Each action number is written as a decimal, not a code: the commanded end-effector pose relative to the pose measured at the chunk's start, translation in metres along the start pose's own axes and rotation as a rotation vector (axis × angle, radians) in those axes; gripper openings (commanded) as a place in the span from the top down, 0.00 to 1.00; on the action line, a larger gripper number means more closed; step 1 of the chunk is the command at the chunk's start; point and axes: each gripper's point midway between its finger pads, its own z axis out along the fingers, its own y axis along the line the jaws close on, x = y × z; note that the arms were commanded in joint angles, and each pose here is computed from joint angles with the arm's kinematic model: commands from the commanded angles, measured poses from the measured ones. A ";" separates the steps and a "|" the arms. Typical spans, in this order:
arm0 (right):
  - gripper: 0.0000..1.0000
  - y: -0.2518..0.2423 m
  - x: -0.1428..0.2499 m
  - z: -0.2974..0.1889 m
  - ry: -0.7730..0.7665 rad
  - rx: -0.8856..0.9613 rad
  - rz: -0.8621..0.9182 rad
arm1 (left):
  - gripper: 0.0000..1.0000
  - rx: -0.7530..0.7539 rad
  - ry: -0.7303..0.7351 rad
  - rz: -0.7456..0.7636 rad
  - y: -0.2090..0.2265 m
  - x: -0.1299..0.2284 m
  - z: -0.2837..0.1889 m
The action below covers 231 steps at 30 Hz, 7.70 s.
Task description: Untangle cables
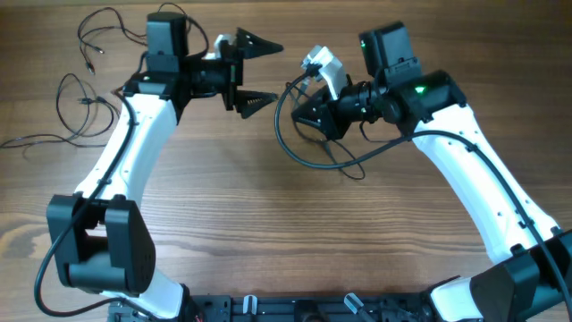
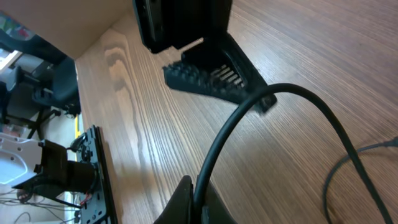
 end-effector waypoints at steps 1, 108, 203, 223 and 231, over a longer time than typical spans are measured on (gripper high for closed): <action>0.96 0.003 -0.006 -0.004 -0.016 0.005 -0.015 | 0.00 0.001 0.042 -0.006 -0.002 0.011 0.006; 0.00 -0.104 0.009 -0.135 -0.243 0.512 0.602 | 0.96 -0.121 -1.241 -0.152 -0.035 0.060 -0.274; 0.00 -0.130 0.026 -0.119 -0.186 0.539 0.653 | 0.21 -0.813 -1.837 -1.166 0.310 0.011 -0.621; 0.00 -0.133 0.022 -0.120 -0.203 0.548 0.644 | 0.96 -0.816 -1.595 -0.991 0.367 -0.046 -0.610; 0.00 -0.134 0.018 -0.121 -0.223 0.548 0.657 | 0.96 -0.892 -1.374 -0.328 0.302 -0.133 -0.577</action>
